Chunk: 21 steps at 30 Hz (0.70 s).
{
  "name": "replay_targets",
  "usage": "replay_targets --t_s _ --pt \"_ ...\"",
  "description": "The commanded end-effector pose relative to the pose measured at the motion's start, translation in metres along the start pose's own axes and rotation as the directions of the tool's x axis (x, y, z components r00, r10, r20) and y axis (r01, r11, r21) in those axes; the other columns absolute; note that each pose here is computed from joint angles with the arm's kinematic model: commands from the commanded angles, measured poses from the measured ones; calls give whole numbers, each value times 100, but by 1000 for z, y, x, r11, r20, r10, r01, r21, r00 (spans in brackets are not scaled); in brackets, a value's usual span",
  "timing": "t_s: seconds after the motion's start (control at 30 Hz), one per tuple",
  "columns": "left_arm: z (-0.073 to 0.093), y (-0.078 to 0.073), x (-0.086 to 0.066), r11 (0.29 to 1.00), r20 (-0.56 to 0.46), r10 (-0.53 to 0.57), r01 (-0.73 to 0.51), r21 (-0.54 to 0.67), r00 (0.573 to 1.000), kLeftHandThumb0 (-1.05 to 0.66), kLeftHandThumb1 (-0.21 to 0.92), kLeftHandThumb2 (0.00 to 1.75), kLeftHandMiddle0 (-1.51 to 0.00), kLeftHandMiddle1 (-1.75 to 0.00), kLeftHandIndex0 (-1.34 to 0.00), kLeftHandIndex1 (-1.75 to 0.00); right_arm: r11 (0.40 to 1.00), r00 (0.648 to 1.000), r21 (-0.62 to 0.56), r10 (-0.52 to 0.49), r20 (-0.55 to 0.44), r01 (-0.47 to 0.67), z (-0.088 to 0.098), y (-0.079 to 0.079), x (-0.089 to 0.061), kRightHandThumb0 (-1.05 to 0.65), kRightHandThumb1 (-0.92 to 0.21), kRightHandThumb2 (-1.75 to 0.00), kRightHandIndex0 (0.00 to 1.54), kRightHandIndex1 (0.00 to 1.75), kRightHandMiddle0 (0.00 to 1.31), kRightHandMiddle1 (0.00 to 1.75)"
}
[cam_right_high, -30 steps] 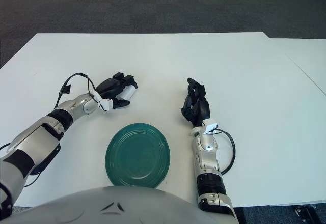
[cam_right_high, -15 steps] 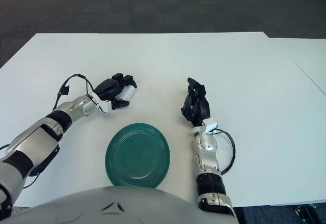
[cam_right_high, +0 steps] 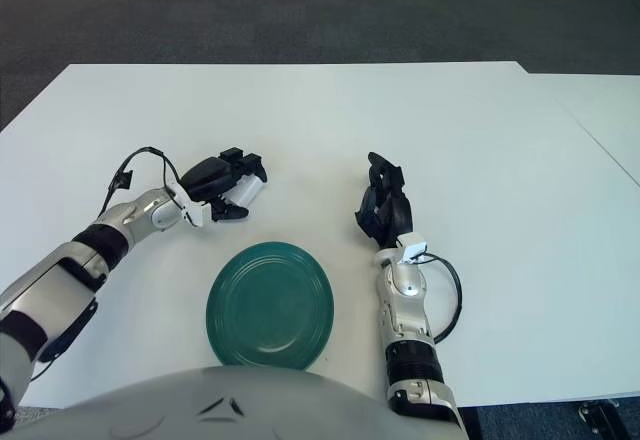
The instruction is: Put the charger into the plate.
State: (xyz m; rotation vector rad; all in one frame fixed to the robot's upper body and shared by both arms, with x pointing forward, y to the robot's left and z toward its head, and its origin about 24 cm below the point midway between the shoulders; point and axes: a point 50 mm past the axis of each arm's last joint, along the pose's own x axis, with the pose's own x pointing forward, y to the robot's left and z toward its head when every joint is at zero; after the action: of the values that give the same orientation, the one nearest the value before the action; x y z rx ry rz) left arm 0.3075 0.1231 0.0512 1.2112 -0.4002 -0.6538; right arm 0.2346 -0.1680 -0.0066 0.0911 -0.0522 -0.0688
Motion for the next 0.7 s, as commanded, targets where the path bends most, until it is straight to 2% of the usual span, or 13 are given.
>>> replay_targets --t_s 0.0,0.07,0.3,0.43,0.57,0.67 --pt "44 48 -25 991 166 121 -129 33 979 -43 43 116 -102 -175 -51 -175 997 920 21 -65 -386 79 -69 -6 -59 -83 -92 -89 44 1 0 79" --pt "60 55 -33 988 221 139 -151 39 965 -42 45 115 -101 -175 -50 -175 997 919 21 -65 -389 80 -70 -6 -59 -83 -92 -88 44 1 0 79" --pt "78 56 -43 990 272 121 -134 33 955 -44 39 122 -108 -175 -55 -175 997 918 26 -63 -392 79 -71 -4 -59 -83 -92 -88 43 0 0 79" --pt "95 52 -54 996 322 79 -91 23 943 -46 33 129 -111 -175 -59 -175 997 920 33 -55 -388 74 -71 -2 -58 -82 -92 -88 43 0 0 80" --pt "116 58 -65 1000 370 30 -29 -8 929 -47 30 133 -113 -175 -62 -175 997 922 35 -51 -384 70 -71 -2 -58 -82 -92 -87 43 0 0 80" --pt "126 54 -71 996 404 -72 89 -24 912 -48 29 134 -113 -175 -63 -175 997 923 38 -46 -382 66 -70 -2 -57 -82 -92 -87 42 0 0 80"
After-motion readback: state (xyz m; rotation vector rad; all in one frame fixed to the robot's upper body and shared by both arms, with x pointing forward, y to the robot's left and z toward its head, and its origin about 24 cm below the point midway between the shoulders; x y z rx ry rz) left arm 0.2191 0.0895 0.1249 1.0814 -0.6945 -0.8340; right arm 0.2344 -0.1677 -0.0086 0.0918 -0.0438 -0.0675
